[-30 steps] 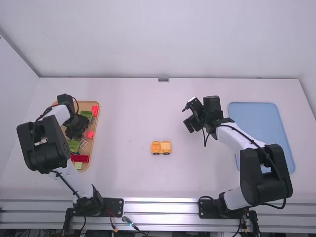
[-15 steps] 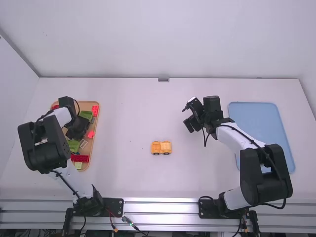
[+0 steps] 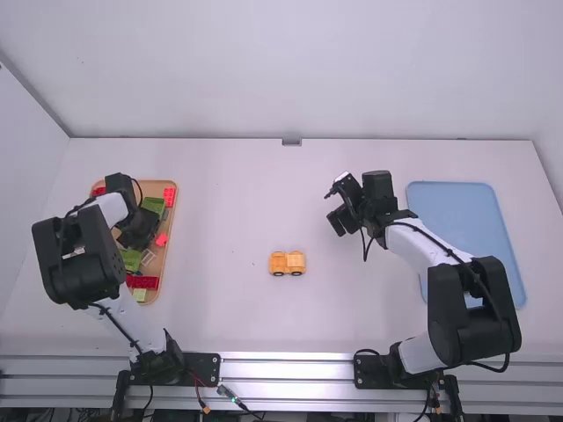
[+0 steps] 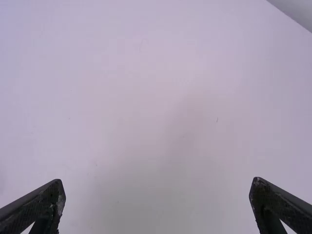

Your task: Assemble lego blocks to make yellow taxi

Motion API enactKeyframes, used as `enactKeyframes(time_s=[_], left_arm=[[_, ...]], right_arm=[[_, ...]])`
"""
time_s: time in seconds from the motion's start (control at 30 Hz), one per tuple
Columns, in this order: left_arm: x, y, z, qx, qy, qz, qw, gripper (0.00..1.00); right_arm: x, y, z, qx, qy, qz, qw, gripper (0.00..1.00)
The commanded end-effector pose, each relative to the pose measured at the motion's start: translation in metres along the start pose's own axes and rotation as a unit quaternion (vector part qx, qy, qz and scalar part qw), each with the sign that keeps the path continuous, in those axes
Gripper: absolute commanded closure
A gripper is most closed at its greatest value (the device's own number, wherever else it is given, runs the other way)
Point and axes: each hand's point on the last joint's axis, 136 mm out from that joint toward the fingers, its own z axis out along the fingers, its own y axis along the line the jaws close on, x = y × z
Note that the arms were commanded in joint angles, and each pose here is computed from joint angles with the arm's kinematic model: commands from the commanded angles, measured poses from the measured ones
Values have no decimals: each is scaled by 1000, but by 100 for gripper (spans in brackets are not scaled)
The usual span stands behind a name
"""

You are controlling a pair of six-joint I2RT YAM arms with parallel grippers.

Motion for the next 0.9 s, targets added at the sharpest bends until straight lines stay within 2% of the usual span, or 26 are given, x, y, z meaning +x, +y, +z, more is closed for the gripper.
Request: enactKeyframes(time_s=[0.0,0.23,0.53,0.7,0.87], left_arm=[[6,6,7,-11,11,-2,1000,65],[5,5,8,-9,10,-2,1000,66],[7,7,8,-12,13,-13,1000,77],[8,9,8,-16,16,-13,1000,78],[6,8,6,-17,16,-14,1000,87]], right_arm=[[-8,0,-5,1,-11,1,1000,1],[-8,0,-5,1,-11,1,1000,1],[-8,0,-5,1,-11,0,1000,1],[-8,0,-5,1,-11,1,1000,1],[-9,0,-5,2,-13,0,1000,1]])
